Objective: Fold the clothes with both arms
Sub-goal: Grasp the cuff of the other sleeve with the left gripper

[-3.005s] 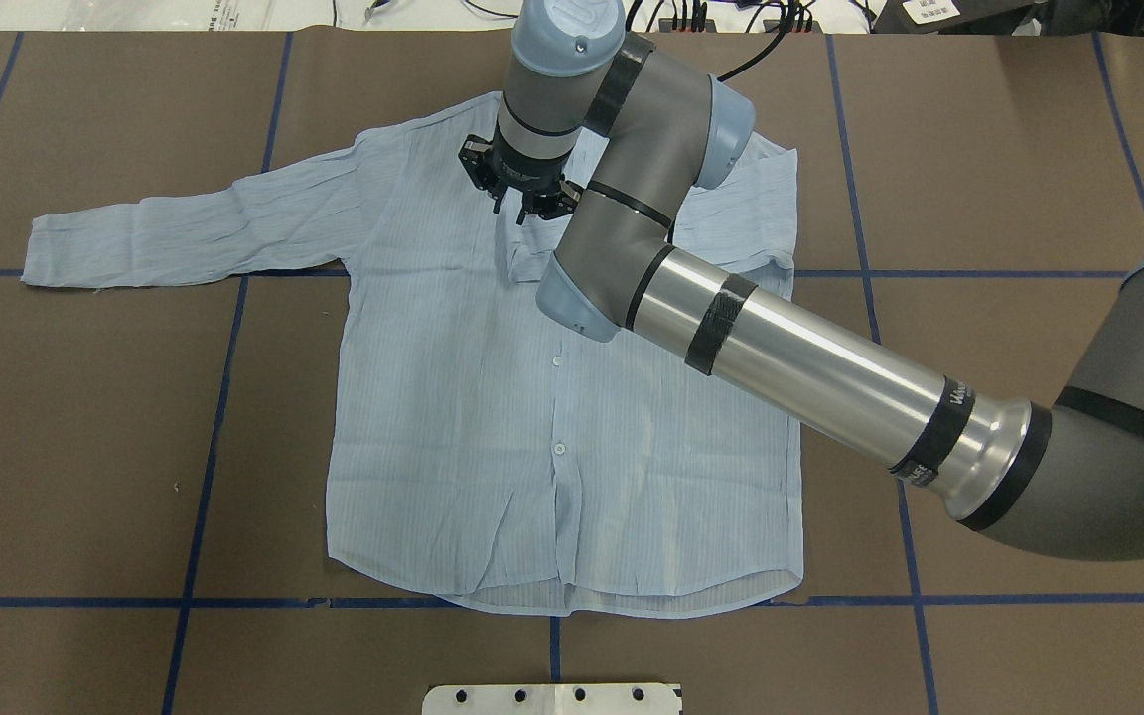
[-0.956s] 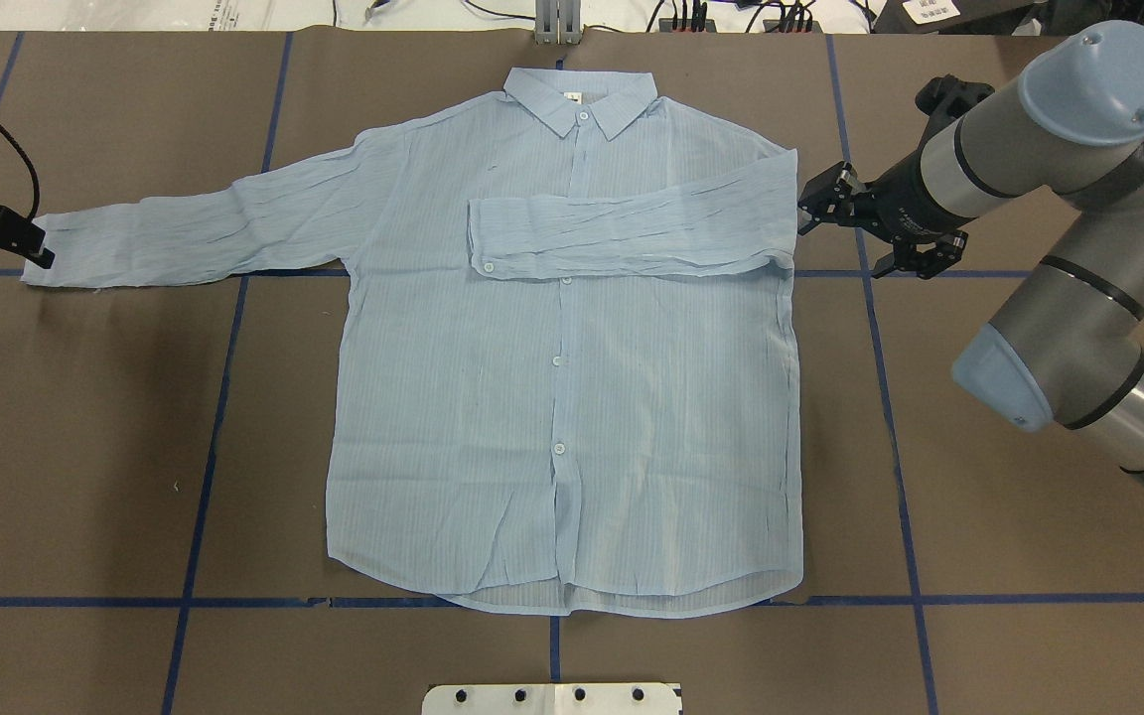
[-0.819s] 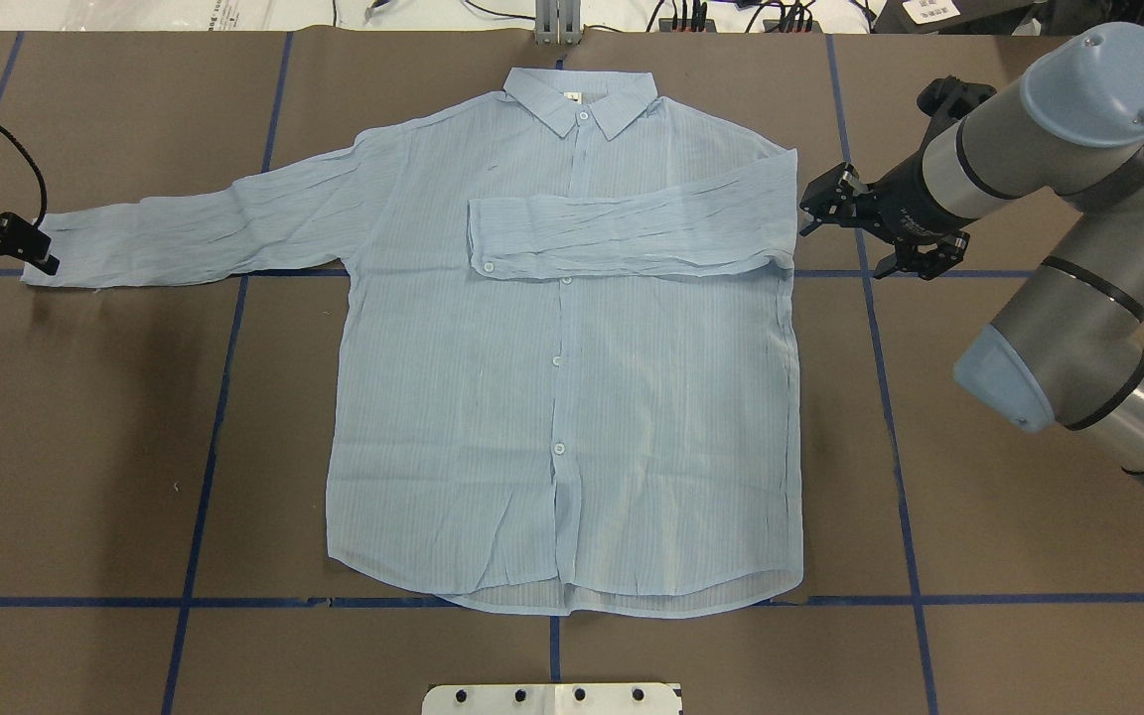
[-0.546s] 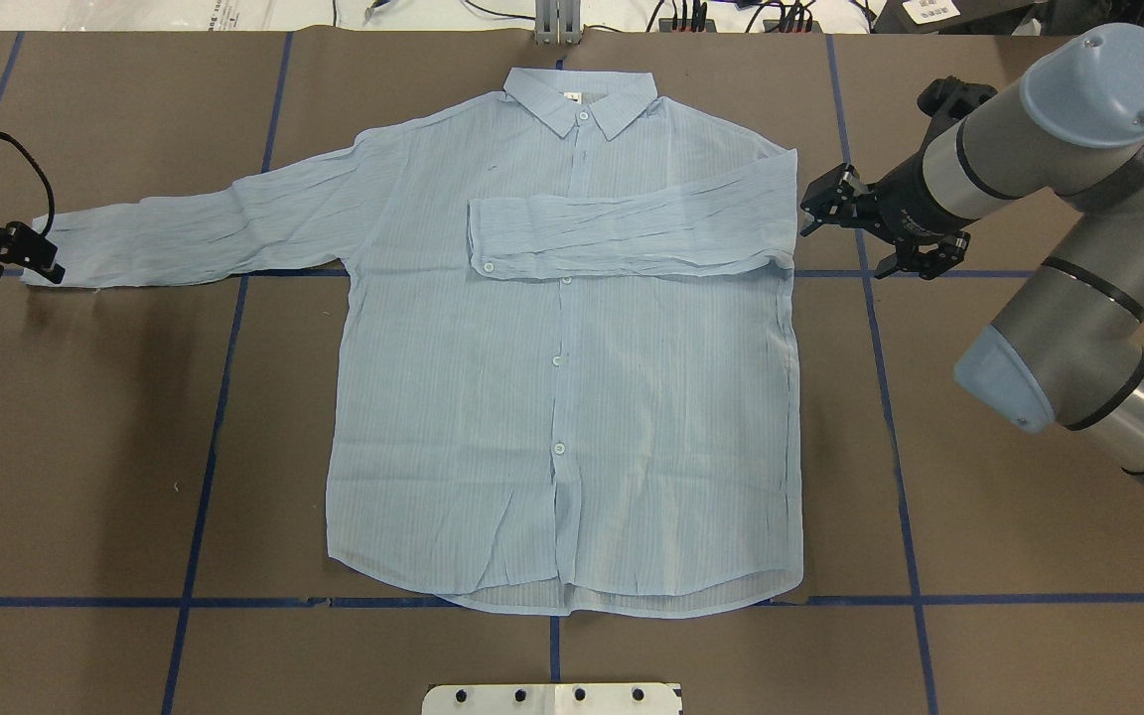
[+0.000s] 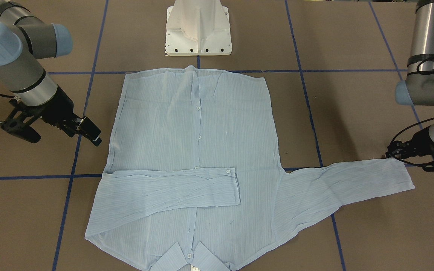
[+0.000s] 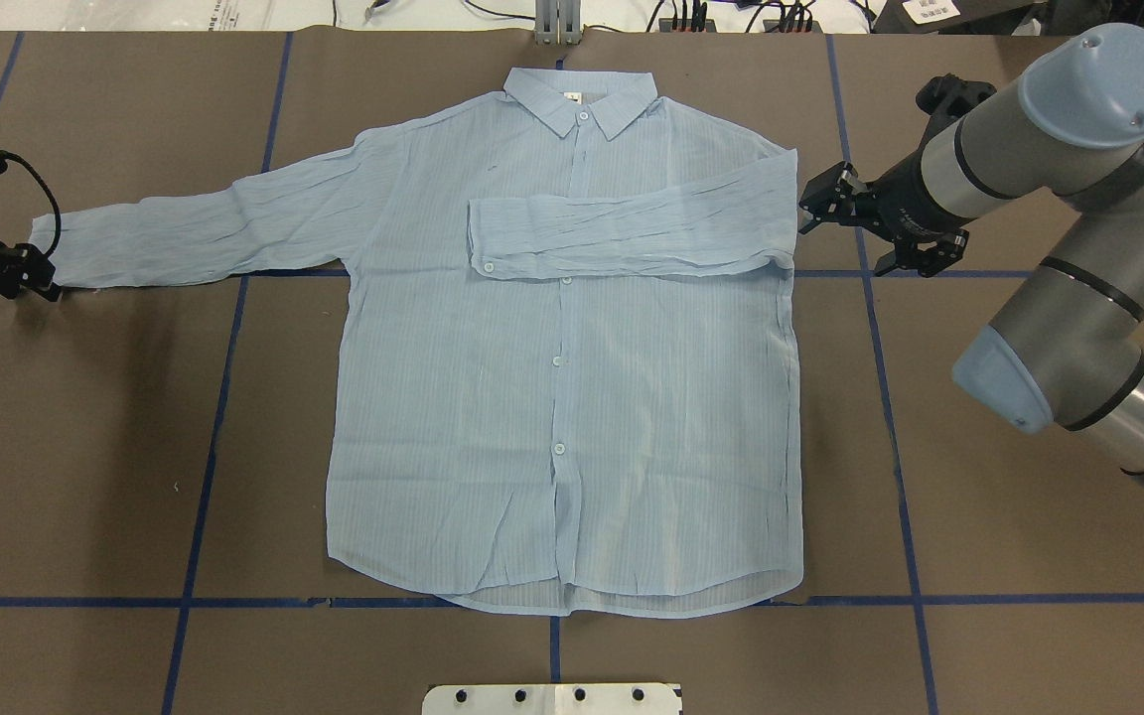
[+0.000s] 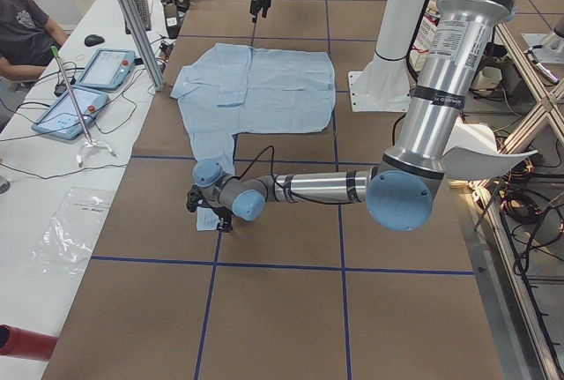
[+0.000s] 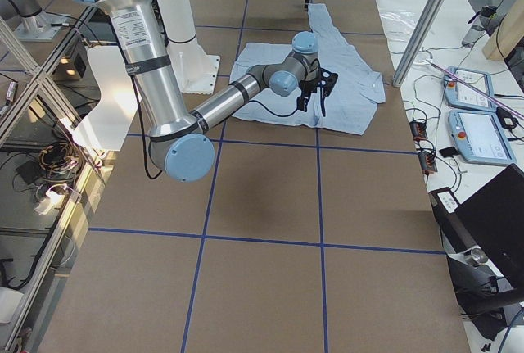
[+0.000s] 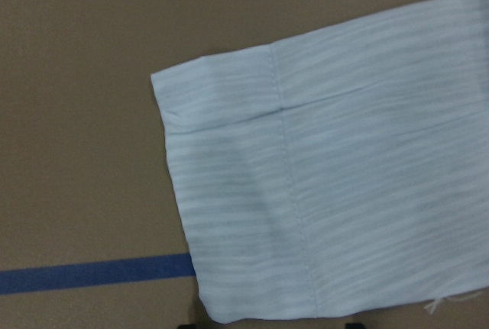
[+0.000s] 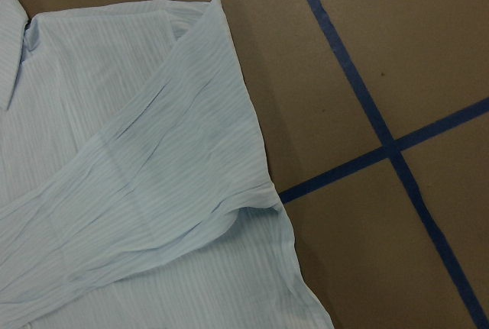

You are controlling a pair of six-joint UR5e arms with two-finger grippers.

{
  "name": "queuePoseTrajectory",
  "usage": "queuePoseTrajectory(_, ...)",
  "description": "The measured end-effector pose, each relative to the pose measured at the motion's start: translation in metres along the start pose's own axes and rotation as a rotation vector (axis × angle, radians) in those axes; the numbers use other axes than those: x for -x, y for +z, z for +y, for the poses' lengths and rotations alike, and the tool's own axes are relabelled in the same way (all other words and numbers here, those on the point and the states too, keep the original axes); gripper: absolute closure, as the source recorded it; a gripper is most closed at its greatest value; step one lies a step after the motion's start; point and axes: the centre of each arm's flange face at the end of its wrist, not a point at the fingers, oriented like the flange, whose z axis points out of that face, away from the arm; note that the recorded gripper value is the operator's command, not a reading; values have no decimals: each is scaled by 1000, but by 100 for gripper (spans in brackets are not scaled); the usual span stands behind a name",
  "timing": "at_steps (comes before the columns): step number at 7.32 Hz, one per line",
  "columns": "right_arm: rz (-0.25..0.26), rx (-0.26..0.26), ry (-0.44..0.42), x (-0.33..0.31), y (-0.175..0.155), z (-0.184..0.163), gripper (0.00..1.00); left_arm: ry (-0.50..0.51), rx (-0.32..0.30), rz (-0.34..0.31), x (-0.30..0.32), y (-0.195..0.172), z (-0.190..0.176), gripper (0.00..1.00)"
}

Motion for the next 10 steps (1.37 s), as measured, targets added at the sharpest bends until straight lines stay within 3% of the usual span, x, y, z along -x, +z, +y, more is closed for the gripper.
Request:
queuePoseTrajectory(5, 1, -5, 1, 0, 1, 0, 1, -1, -79, -20, 3, -34, -17, 38)
queuePoseTrajectory(10, 3, -21, 1, 1, 0, -1, 1, -60, -45, 2, 10, -25, -19, 38)
